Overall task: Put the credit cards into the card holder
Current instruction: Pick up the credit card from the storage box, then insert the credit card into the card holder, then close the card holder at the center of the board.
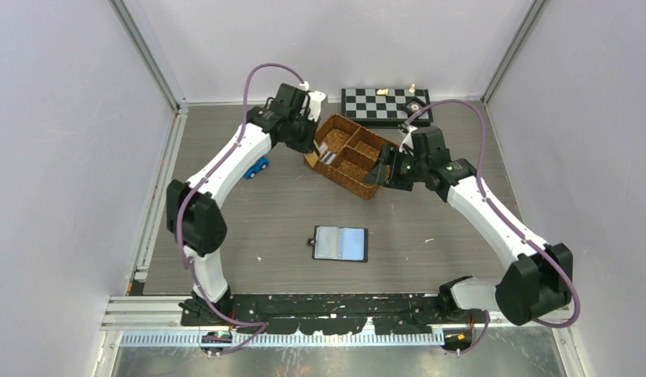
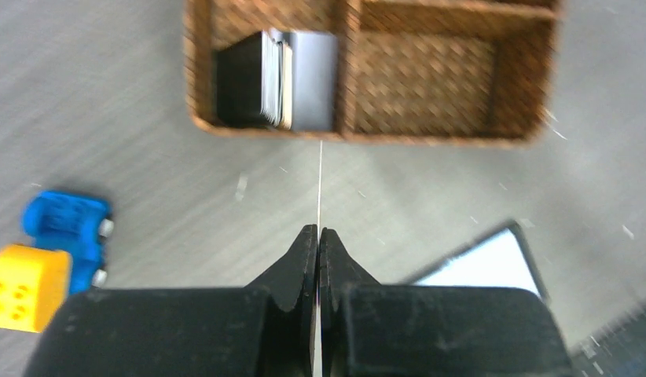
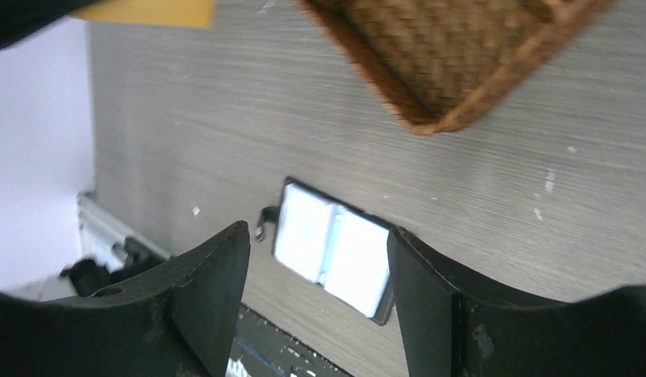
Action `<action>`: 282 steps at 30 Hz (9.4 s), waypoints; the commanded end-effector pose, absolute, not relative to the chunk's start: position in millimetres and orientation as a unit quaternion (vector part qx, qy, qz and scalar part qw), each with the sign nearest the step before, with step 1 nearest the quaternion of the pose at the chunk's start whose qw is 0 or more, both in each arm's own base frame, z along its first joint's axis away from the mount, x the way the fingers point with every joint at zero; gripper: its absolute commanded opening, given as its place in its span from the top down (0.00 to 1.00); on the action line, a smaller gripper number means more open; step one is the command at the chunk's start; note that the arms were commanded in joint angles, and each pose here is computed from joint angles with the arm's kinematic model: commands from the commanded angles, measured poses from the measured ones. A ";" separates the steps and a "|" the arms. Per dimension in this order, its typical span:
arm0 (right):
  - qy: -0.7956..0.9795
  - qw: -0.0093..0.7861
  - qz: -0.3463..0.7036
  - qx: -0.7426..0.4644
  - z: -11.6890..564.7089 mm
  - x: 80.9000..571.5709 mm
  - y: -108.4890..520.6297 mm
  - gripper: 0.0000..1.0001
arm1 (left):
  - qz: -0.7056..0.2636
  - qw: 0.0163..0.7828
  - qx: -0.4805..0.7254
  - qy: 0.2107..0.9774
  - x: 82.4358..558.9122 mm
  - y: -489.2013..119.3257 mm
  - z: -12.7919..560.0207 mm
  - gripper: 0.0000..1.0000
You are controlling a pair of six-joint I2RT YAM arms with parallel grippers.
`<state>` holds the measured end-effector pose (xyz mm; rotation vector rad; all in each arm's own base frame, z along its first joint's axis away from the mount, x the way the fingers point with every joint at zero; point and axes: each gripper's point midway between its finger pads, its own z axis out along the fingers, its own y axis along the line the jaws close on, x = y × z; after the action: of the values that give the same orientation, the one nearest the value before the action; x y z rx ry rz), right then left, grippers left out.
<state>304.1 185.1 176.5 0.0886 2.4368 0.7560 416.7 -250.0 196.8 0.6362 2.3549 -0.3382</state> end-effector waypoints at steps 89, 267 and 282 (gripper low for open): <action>0.910 0.054 0.408 0.039 31.8 189.2 258.6 1.00 | -0.258 0.095 0.100 0.956 217.5 -245.9 38.1 0.61; 0.937 0.241 0.235 0.094 62.1 244.8 199.8 0.39 | -0.333 0.127 0.248 0.901 186.2 -325.3 116.1 0.35; 0.934 0.216 0.277 0.068 67.1 240.1 217.9 0.39 | -0.318 0.155 0.158 0.922 225.6 -262.5 123.4 0.33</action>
<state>234.2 201.5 52.2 0.2365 2.6318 0.6482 216.7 -281.6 143.9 0.5513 2.5751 -0.9292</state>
